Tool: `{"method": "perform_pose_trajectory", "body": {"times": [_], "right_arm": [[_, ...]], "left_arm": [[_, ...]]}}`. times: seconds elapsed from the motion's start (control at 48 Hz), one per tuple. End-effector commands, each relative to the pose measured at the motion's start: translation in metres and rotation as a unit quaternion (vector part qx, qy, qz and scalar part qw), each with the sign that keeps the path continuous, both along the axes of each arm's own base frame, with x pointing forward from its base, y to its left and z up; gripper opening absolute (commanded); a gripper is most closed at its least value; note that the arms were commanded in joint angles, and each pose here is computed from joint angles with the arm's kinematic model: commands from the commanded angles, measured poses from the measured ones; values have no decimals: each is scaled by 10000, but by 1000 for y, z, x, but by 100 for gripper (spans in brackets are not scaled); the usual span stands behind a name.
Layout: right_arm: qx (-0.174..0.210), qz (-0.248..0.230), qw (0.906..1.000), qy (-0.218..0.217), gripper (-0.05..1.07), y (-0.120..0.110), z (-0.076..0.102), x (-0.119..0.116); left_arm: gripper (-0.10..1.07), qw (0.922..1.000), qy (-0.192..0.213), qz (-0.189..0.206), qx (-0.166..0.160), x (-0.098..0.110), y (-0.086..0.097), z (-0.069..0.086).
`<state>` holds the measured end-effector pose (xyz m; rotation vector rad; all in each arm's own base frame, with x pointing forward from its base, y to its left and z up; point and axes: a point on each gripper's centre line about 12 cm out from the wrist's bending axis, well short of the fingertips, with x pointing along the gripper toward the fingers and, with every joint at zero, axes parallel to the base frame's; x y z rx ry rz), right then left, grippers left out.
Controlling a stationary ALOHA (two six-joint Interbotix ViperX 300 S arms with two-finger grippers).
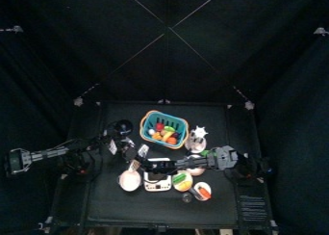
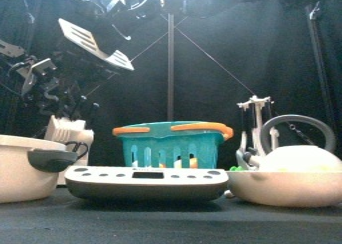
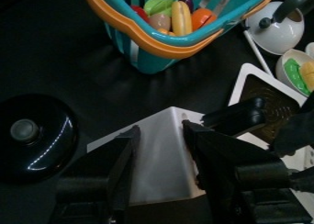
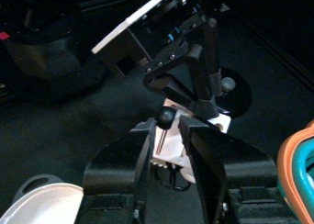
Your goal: Grab cleaver handle
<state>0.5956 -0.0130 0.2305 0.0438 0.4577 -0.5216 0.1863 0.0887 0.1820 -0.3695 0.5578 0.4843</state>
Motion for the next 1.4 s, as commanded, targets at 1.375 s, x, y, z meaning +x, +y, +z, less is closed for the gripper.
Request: {"method": "perform_pose_trajectory", "body": {"times": [1.375], "right_arm": [[10, -343, 9991, -269, 56, -19, 14, 15]], "left_arm": [[81, 10000, 15, 11, 0, 1, 2, 3]]}}
